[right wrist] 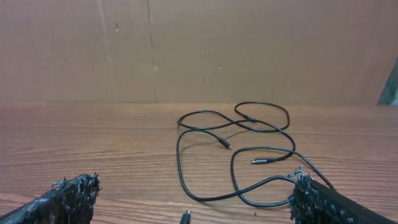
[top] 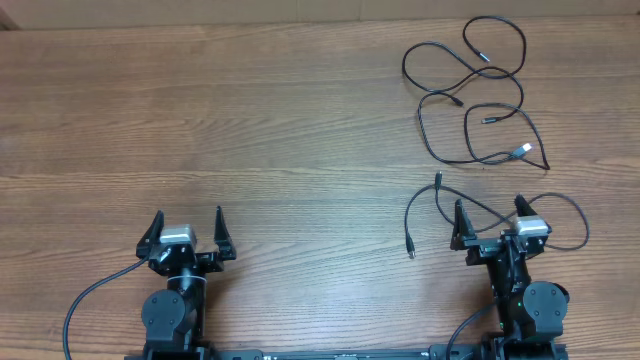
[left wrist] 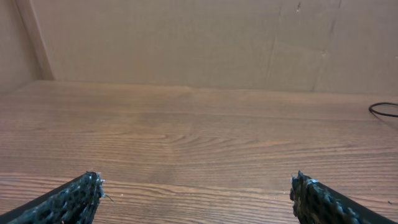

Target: Untangle cables

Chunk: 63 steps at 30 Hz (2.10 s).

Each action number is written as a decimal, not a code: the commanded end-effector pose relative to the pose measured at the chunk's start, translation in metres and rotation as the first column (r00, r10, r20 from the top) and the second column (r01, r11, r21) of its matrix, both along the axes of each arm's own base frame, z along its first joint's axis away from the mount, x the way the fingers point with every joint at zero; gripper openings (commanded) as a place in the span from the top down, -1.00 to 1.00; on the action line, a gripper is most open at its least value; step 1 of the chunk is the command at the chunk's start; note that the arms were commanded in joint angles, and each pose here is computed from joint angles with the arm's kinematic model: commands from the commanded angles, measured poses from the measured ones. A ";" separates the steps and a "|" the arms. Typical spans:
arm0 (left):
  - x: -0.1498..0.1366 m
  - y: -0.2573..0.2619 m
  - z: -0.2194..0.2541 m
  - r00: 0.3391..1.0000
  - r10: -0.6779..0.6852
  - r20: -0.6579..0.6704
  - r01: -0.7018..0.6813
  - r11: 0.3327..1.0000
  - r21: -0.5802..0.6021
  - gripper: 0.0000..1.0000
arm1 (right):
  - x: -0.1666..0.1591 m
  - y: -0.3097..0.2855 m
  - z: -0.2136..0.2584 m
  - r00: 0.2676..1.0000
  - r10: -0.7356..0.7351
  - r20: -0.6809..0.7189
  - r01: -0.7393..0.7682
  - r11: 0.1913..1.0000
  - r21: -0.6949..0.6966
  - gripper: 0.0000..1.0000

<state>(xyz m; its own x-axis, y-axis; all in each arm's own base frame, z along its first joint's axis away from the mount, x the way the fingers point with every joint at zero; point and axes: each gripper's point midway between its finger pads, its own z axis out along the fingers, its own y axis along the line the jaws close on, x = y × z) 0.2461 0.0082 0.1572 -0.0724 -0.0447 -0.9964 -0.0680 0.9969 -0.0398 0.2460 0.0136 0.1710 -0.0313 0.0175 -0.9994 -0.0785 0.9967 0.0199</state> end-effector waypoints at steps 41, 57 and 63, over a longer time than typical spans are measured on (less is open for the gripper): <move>0.000 -0.003 0.001 1.000 -0.016 0.004 0.016 1.000 0.025 -0.99 | 0.000 -0.002 -0.001 1.000 -0.016 -0.001 0.016 0.996 0.090 -1.00; 0.000 -0.003 0.001 1.000 -0.016 0.004 0.016 1.000 0.025 -0.99 | 0.000 -0.006 -0.002 0.999 -0.034 0.000 0.034 0.999 0.043 -1.00; 0.000 -0.003 0.001 1.000 -0.016 0.004 0.016 1.000 0.025 -0.99 | 0.000 -0.006 -0.002 0.999 -0.033 0.003 0.033 0.999 0.015 -1.00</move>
<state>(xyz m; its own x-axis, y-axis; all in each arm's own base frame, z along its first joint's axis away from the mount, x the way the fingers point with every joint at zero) 0.2461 0.0076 0.1573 -0.0722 -0.0444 -0.9964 -0.0646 0.9971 -0.0397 0.2462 0.0106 0.1707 -0.0347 0.0609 -0.9975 -0.0591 0.9963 0.0628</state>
